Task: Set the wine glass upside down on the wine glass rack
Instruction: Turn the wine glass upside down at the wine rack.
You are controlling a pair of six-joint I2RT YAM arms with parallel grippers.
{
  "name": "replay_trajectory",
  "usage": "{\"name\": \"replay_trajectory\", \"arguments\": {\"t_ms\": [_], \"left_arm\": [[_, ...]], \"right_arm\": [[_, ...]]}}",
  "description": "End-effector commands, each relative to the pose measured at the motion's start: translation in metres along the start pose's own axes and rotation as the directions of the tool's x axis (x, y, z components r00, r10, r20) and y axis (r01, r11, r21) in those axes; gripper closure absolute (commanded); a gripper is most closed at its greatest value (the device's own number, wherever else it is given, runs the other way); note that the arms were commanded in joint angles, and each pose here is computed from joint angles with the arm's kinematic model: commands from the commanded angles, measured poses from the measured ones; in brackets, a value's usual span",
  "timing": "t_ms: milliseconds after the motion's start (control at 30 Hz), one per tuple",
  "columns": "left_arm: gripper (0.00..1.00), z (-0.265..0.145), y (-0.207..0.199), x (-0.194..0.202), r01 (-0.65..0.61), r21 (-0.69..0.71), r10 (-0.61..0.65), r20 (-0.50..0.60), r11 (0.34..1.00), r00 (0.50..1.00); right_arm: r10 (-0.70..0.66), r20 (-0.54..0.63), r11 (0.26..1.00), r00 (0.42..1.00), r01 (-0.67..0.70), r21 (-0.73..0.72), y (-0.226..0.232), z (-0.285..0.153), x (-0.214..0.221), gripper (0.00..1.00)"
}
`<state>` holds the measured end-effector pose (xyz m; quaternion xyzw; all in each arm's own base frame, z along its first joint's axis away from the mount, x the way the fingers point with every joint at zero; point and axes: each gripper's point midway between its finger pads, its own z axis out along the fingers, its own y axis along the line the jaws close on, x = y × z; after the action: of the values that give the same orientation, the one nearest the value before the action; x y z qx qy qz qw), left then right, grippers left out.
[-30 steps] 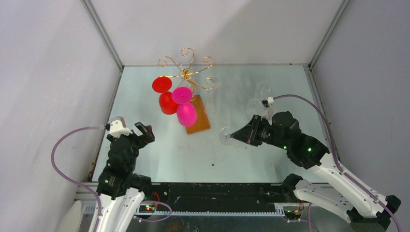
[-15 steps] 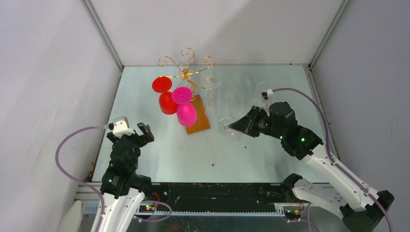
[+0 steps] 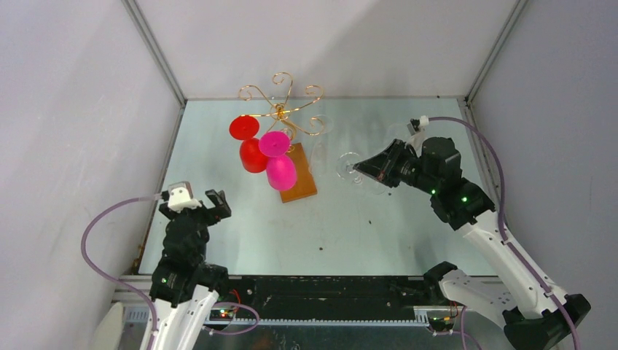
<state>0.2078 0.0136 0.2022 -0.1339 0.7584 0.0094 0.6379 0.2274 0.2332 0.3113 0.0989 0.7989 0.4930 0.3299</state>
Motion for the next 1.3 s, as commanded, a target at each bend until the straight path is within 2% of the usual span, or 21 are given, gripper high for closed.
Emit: {"name": "replay_trajectory", "arguments": {"t_ms": [0, 267, 667, 833, 1267], "left_arm": [[0.00, -0.004, -0.006, -0.001, -0.017, 0.064, 0.013, 0.065, 0.998, 0.998], [0.00, -0.011, 0.016, -0.003, 0.043, -0.022, -0.040, 0.145, 0.999, 0.989], [0.00, -0.008, 0.013, 0.001, 0.030, -0.012, -0.028, 0.129, 0.999, 0.991], [0.00, -0.008, 0.012, 0.002, 0.029, -0.007, -0.027, 0.126, 1.000, 0.992], [0.00, -0.006, 0.012, 0.004, 0.022, -0.008, -0.021, 0.120, 1.000, 0.993]], "right_arm": [[-0.066, 0.124, 0.980, 0.990, 0.087, -0.179, 0.057, -0.015, -0.039, 1.00], [-0.039, 0.163, 0.973, 0.986, 0.074, -0.218, 0.067, -0.012, -0.067, 1.00], [0.087, 0.231, 0.951, 0.969, -0.012, -0.310, 0.078, -0.004, -0.111, 1.00], [0.080, 0.253, 0.959, 0.964, -0.005, -0.284, 0.077, 0.005, -0.127, 1.00], [0.095, 0.212, 0.958, 0.973, -0.032, -0.284, 0.079, 0.042, -0.152, 1.00]]}}
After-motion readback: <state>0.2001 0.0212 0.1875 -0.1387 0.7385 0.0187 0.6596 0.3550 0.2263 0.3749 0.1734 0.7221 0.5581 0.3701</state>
